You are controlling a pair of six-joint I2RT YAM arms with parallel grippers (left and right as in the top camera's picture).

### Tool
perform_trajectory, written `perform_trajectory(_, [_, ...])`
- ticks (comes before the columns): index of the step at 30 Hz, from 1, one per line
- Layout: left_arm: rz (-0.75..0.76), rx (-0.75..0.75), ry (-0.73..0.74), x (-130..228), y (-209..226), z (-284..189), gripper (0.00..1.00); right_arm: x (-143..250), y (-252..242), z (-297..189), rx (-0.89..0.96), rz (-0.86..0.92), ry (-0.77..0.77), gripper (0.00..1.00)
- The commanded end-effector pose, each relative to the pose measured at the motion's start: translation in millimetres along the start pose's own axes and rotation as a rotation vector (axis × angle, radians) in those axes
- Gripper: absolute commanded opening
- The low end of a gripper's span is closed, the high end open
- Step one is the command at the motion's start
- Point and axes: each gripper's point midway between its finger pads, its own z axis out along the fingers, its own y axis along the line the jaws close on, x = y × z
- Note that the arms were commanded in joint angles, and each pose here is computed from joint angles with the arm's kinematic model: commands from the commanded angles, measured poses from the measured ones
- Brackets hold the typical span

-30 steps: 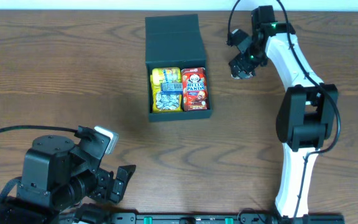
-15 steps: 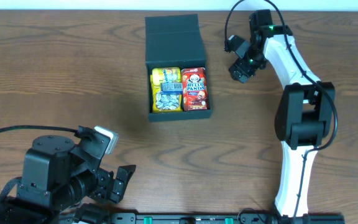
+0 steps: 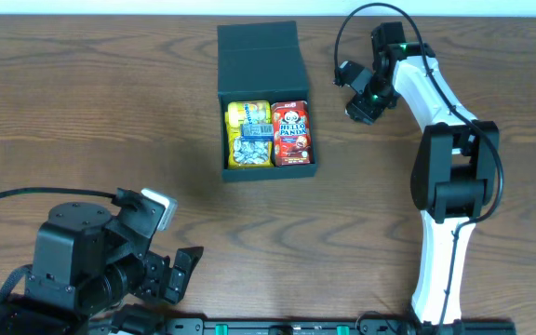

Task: Pack container
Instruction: 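Grasp the black Mars bar with the right gripper, then carry the Mars bar left and lower it into the box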

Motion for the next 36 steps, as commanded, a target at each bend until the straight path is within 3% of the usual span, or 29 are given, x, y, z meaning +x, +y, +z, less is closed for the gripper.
perform_trajectory(1, [0.018, 0.002, -0.004, 0, -1, -1, 0.95, 5, 3, 10, -0.025, 0.004, 0.010, 0.40])
perform_trajectory(6, [0.018, 0.002, -0.004, 0, -1, -1, 0.95, 5, 3, 10, -0.025, 0.027, 0.010, 0.32])
perform_trajectory(15, [0.018, 0.002, -0.004, 0, -1, -1, 0.95, 1, 7, 10, -0.027, 0.169, 0.009, 0.01])
perform_trajectory(23, [0.018, 0.002, -0.004, 0, -1, -1, 0.95, -44, 27, -20, -0.125, 0.283, -0.140, 0.01])
perform_trajectory(36, [0.018, 0.002, -0.004, 0, -1, -1, 0.95, -119, 73, -182, -0.138, 0.176, -0.486, 0.01])
